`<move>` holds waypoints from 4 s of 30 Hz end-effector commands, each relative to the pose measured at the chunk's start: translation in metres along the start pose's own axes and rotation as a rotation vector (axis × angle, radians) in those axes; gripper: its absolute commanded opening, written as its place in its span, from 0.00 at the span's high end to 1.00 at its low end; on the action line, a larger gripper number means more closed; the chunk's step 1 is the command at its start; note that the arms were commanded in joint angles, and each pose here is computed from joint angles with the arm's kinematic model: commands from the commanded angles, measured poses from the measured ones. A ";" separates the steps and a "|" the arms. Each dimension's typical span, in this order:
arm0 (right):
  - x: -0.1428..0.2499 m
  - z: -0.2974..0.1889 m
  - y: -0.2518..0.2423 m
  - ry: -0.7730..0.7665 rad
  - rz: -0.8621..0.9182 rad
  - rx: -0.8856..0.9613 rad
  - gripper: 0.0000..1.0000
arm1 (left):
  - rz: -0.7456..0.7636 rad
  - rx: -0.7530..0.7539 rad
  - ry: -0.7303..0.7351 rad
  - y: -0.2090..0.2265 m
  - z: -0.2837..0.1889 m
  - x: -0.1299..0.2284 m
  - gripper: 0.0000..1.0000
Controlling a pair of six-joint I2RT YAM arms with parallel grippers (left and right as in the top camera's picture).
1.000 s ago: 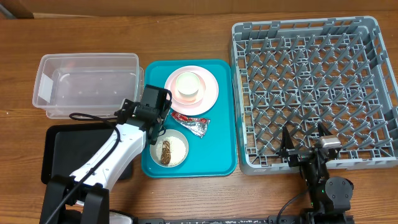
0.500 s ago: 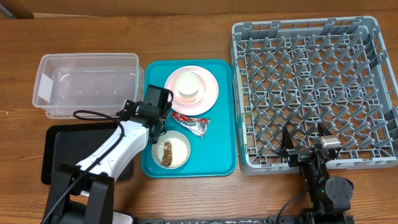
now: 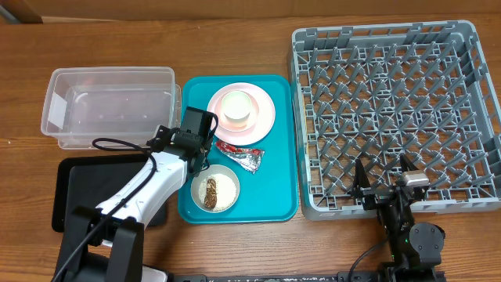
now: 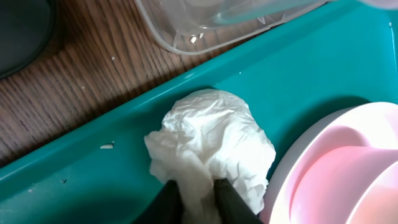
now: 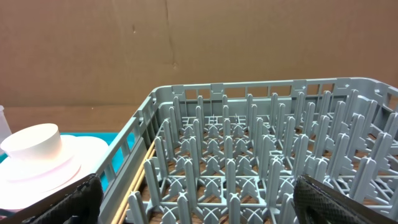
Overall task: Sort waste into correct bins and load items into the dishwasher
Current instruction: 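Carry the tissue left and drop it into the clear plastic bin, then move the left gripper to the red-and-silver wrapper and grasp it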
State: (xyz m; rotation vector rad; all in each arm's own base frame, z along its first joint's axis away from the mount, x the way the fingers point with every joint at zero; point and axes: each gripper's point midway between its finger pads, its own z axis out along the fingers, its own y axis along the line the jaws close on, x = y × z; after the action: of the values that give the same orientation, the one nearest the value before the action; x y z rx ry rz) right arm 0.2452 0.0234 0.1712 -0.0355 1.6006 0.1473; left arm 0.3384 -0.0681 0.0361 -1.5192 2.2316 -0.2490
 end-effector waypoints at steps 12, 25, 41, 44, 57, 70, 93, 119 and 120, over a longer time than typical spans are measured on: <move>0.001 0.000 -0.003 -0.008 0.003 0.012 0.00 | 0.165 0.197 -0.059 -0.042 -0.057 -0.019 0.96; 0.001 0.000 -0.003 -0.008 0.003 0.012 0.00 | 0.316 0.480 -0.349 -0.080 -0.155 -0.093 0.96; 0.001 0.000 -0.003 -0.008 0.003 0.012 0.00 | 0.321 0.204 -0.472 -0.028 -0.076 -0.212 0.96; 0.001 0.000 -0.003 -0.008 0.003 0.012 0.00 | 0.352 0.213 -0.460 -0.032 -0.059 -0.217 0.96; 0.001 0.000 -0.003 -0.008 0.003 0.012 0.00 | 0.385 0.197 -0.468 -0.033 -0.038 -0.222 0.69; 0.001 0.000 -0.003 -0.008 0.003 0.012 0.00 | 0.546 0.430 -0.287 -0.073 -0.089 -0.183 0.46; 0.001 0.000 -0.003 -0.008 0.003 0.012 0.00 | 0.884 0.333 0.212 -0.057 -0.100 0.032 0.43; 0.001 0.000 -0.003 -0.008 0.003 0.012 0.00 | 0.692 0.123 0.285 -0.041 -0.017 0.055 0.59; 0.001 0.000 -0.003 -0.008 0.003 0.012 0.00 | 0.690 0.115 0.289 -0.040 -0.014 0.056 0.59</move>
State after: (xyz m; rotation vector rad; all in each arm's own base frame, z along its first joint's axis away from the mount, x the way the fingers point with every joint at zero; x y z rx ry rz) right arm 0.2452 0.0234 0.1713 -0.0358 1.6002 0.1464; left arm 0.3448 -0.1369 0.0579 -0.5508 2.7533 -0.4032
